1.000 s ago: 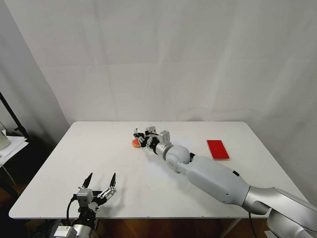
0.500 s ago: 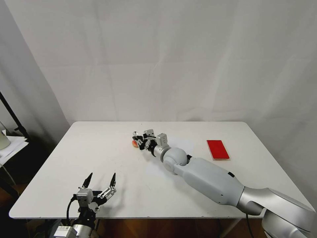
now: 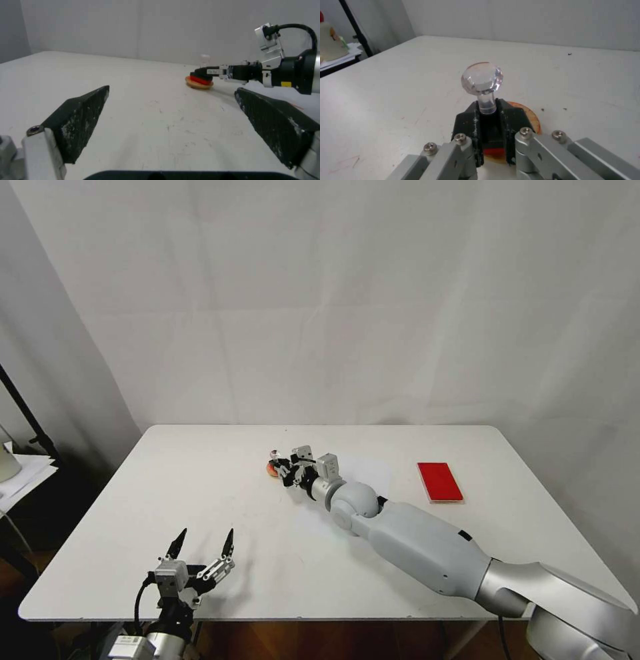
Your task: Pick up the stamp from the ink pad and place it onto another ink pad.
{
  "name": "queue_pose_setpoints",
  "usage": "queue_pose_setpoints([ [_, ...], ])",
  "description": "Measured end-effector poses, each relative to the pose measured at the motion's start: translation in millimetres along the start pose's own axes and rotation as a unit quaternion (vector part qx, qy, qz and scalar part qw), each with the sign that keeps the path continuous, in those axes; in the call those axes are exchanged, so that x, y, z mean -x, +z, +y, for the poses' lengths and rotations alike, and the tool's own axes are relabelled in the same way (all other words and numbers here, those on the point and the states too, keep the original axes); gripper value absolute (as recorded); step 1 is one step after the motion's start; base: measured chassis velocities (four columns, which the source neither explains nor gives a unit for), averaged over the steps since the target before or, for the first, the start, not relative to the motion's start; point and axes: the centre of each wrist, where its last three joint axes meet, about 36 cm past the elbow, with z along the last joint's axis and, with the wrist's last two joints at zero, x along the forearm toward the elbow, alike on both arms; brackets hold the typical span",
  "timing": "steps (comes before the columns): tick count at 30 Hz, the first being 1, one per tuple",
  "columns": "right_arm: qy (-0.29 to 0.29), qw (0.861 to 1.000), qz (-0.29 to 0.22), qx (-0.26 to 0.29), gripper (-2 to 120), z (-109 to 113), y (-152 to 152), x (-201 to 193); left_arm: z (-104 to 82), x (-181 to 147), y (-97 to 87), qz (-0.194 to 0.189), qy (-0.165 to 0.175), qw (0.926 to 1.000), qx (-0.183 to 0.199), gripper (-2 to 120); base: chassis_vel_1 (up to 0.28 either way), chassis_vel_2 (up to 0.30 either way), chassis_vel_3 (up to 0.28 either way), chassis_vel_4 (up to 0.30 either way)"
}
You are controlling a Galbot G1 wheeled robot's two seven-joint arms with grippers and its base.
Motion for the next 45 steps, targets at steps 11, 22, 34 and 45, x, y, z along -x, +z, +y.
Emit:
queue_pose_setpoints([
  [11,0.002,1.0,-0.003,0.0,51,-1.7,-0.5,-1.6,0.0,0.0,0.0,0.0,0.0,1.0,0.0,100,0.0,0.0,0.0,0.0],
  [22,-0.005,1.0,-0.008,-0.025,88,-4.6,-0.8,-25.0,0.0,0.0,0.0,0.0,0.0,1.0,0.0,100,0.0,0.0,0.0,0.0],
  [34,0.053,0.98,-0.102,-0.164,114,-19.0,12.2,-176.3,0.0,0.0,0.0,0.0,0.0,1.0,0.0,100,0.0,0.0,0.0,0.0],
  [45,0.216,0.958,-0.174,-0.073,111,-27.8,47.3,-298.8,0.0,0.0,0.0,0.0,0.0,1.0,0.0,100,0.0,0.0,0.0,0.0],
])
